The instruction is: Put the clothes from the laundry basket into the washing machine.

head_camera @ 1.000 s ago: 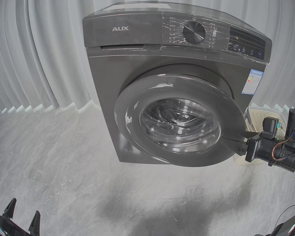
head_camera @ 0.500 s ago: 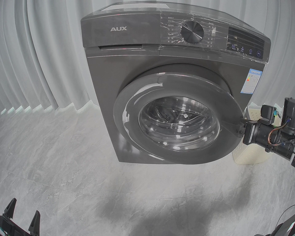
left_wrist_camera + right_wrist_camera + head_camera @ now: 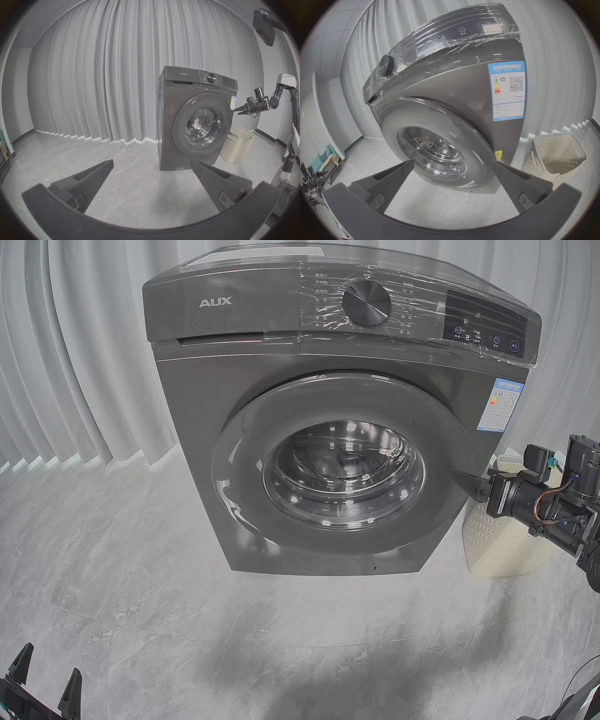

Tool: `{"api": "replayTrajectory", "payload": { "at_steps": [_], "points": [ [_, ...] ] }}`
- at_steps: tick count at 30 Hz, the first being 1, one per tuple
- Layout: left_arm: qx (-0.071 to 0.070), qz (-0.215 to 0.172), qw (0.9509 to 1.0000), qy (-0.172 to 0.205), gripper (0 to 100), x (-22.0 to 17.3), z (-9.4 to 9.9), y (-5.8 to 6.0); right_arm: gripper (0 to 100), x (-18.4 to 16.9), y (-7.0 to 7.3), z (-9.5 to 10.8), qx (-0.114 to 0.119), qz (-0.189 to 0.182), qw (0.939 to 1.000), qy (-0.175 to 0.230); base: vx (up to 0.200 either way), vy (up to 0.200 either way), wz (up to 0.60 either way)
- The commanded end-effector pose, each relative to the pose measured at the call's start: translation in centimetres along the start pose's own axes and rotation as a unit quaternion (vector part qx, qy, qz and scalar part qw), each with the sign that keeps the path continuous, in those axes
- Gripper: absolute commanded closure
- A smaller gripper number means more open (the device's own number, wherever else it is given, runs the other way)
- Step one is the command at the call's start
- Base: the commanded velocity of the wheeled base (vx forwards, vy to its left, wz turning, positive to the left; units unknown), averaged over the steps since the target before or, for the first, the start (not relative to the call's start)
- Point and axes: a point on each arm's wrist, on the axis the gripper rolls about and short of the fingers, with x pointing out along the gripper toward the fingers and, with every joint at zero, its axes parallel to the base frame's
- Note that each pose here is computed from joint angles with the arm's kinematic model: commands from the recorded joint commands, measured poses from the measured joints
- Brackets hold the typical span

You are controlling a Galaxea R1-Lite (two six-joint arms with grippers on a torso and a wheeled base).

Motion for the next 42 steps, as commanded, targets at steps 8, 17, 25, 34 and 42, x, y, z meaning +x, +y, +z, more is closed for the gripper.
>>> {"api": "replayTrajectory", "payload": {
  "at_steps": [8, 17, 25, 34, 42],
  "points": [
    [-0.002, -0.001, 1.0, 0.001, 0, 0.0, -0.5, 0.0, 0, -5.0, 3.1, -2.6, -0.011, 0.078, 0.9952, 0.058, 0.0, 0.0, 0.0],
    [-0.002, -0.001, 1.0, 0.001, 0, 0.0, -0.5, 0.0, 100, -5.1, 3.4, -2.7, -0.012, 0.088, 0.9944, 0.057, 0.2, 0.0, 0.0],
    [-0.002, -0.001, 1.0, 0.001, 0, 0.0, -0.5, 0.0, 100, -4.7, 3.2, -2.3, -0.009, 0.079, 0.9955, 0.051, 0.2, 0.0, 0.0],
    [-0.003, -0.001, 1.0, 0.001, 0, 0.0, -0.5, 0.0, 100, -3.3, 2.5, -1.2, -0.006, 0.053, 0.9979, 0.035, 0.022, 0.0, 0.0],
    [-0.004, -0.001, 1.0, 0.001, 0, 0.0, -0.5, 0.0, 100, -2.8, 2.5, -1.1, -0.007, 0.043, 0.9985, 0.033, 0.075, 0.0, 0.0]
  ]
}}
